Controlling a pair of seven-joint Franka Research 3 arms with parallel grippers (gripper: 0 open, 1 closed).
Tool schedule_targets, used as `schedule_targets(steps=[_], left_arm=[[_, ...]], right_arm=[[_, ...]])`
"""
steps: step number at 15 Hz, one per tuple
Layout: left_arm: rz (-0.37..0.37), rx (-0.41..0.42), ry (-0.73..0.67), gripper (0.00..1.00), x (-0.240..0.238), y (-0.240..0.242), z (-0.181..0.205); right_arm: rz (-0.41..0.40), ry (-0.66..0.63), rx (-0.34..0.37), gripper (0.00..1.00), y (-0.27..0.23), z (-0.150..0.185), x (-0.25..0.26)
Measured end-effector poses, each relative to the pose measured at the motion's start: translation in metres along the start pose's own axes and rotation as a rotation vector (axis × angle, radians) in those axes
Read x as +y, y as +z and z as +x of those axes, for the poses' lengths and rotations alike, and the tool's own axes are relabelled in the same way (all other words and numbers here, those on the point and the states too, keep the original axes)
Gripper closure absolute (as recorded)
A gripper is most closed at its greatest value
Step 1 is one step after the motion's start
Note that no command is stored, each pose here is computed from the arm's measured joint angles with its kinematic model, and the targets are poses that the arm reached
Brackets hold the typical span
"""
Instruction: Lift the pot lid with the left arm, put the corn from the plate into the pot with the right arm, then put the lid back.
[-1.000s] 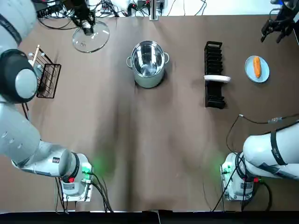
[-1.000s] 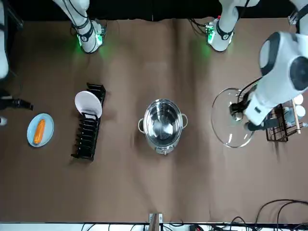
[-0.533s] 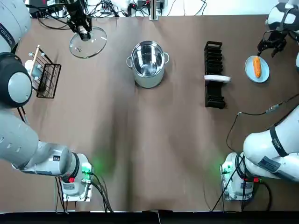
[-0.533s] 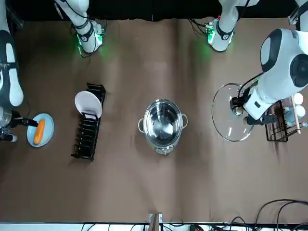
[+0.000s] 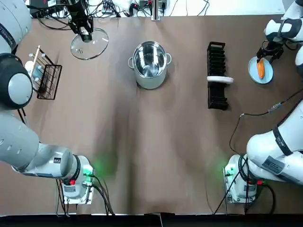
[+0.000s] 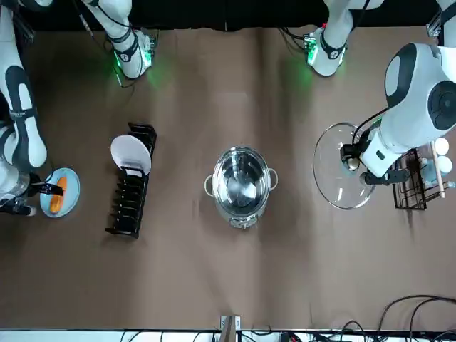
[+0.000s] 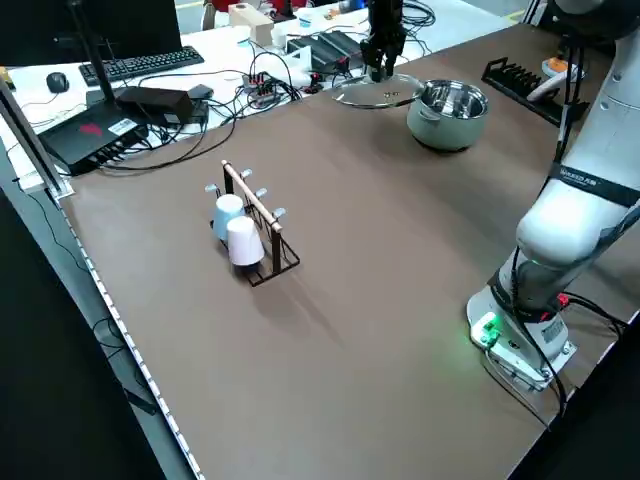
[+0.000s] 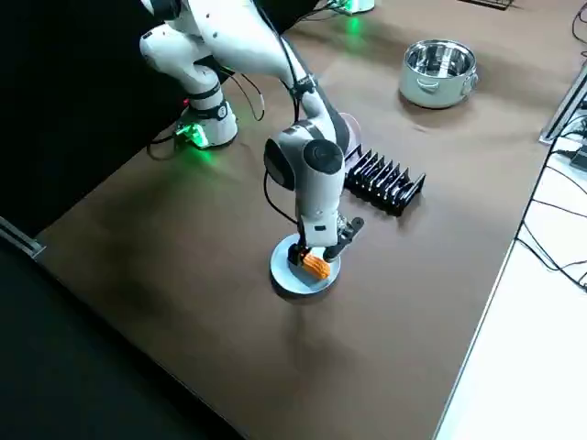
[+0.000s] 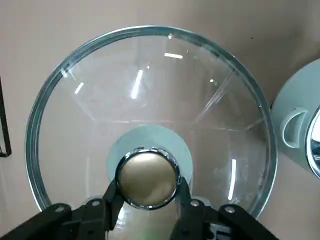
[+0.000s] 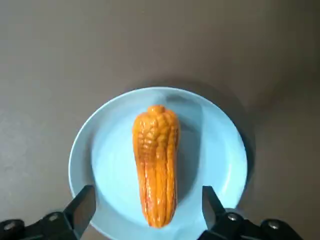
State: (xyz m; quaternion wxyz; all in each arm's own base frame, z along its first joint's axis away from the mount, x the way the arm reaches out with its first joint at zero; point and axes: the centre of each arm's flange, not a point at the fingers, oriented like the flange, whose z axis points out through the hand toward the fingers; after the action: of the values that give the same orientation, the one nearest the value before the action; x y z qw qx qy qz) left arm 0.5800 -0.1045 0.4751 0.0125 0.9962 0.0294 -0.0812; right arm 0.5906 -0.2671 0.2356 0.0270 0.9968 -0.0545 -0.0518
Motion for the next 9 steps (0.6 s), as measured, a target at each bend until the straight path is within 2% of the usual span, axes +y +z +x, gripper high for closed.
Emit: schedule_targets(steps=[5,6,9], left_arm=[[-0.001,0.005,0.0,0.53,0.0,0.0,0.001],[-0.001,0.005,0.0,0.53,0.0,0.001,0.001],[-0.001,0.005,0.0,0.53,0.0,0.001,0.001]], right_arm=[[-0.009,0.001,0.049,0.07,0.037,0.008,0.002],[-0.009,0.005,0.054,0.12,0.044,0.008,0.004],[-0.009,0.014,0.06,0.44,0.05,0.007,0.01]])
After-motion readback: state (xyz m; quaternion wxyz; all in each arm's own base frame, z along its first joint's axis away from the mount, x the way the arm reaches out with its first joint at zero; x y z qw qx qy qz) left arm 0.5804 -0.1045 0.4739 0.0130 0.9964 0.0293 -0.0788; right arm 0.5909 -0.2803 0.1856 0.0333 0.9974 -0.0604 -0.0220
